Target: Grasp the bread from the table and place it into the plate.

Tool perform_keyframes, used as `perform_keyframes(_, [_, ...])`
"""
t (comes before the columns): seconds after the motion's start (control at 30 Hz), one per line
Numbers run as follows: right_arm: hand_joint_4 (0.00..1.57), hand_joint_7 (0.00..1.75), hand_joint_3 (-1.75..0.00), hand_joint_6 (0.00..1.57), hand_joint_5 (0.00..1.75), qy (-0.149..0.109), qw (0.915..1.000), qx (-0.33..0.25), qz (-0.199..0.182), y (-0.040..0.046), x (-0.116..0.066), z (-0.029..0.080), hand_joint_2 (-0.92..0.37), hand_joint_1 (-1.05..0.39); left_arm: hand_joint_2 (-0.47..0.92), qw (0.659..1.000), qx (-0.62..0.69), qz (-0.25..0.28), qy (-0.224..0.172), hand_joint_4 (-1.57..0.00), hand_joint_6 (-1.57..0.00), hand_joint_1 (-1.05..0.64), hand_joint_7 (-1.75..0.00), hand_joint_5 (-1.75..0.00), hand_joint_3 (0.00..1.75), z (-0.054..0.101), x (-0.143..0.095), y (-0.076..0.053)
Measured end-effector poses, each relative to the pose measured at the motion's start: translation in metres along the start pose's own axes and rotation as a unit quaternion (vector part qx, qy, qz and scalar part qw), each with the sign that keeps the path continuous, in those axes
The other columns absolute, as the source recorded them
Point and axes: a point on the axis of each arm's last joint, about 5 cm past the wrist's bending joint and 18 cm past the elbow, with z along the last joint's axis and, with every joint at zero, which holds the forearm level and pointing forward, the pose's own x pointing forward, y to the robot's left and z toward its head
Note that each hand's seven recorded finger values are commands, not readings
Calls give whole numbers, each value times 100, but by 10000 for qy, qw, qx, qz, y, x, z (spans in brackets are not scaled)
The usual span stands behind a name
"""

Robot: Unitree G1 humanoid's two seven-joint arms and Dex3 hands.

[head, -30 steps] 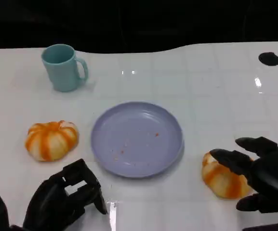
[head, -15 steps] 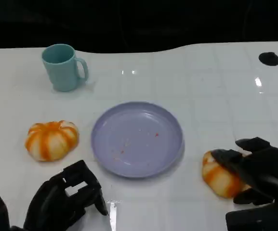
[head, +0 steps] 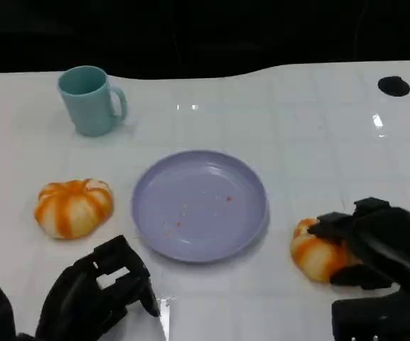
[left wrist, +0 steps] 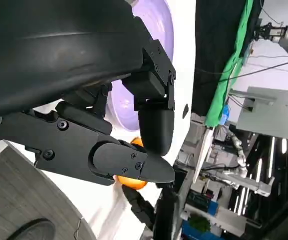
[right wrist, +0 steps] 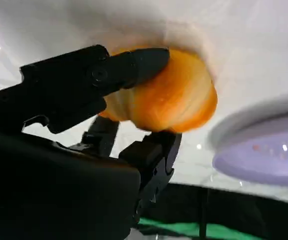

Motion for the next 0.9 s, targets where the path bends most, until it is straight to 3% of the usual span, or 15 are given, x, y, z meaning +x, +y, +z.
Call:
perform_keyframes(0.4, [82,175,-82,63,175,-100,9974,105,-712,93,-26,-47,-62,-32,92,10000,43,24,-8,-69,-68,-62,-137,-175,10,11,7,-18])
perform_keyframes(0.5, [85,173,-85,64,175,-251,9932,229,-1113,102,0,-33,-63,-31,92,10000,41,25,-7,-69,-68,-62,-138,-175,9,10,6,-18])
perform_keyframes(0.67, [85,169,-89,64,175,-463,9874,382,-1466,26,74,20,-61,-31,92,10000,43,25,-7,-69,-67,-62,-138,-174,9,9,6,-18])
perform_keyframes(0.77, [87,166,-106,69,175,-592,9840,516,-1600,-41,115,72,-47,-28,92,10000,39,30,2,-69,-68,-62,-138,-174,8,6,-1,-17])
perform_keyframes(0.9, [87,167,-111,69,175,-876,9745,825,-1892,-146,206,185,-46,-26,92,10000,41,28,4,-69,-68,-63,-141,-175,10,6,0,-18])
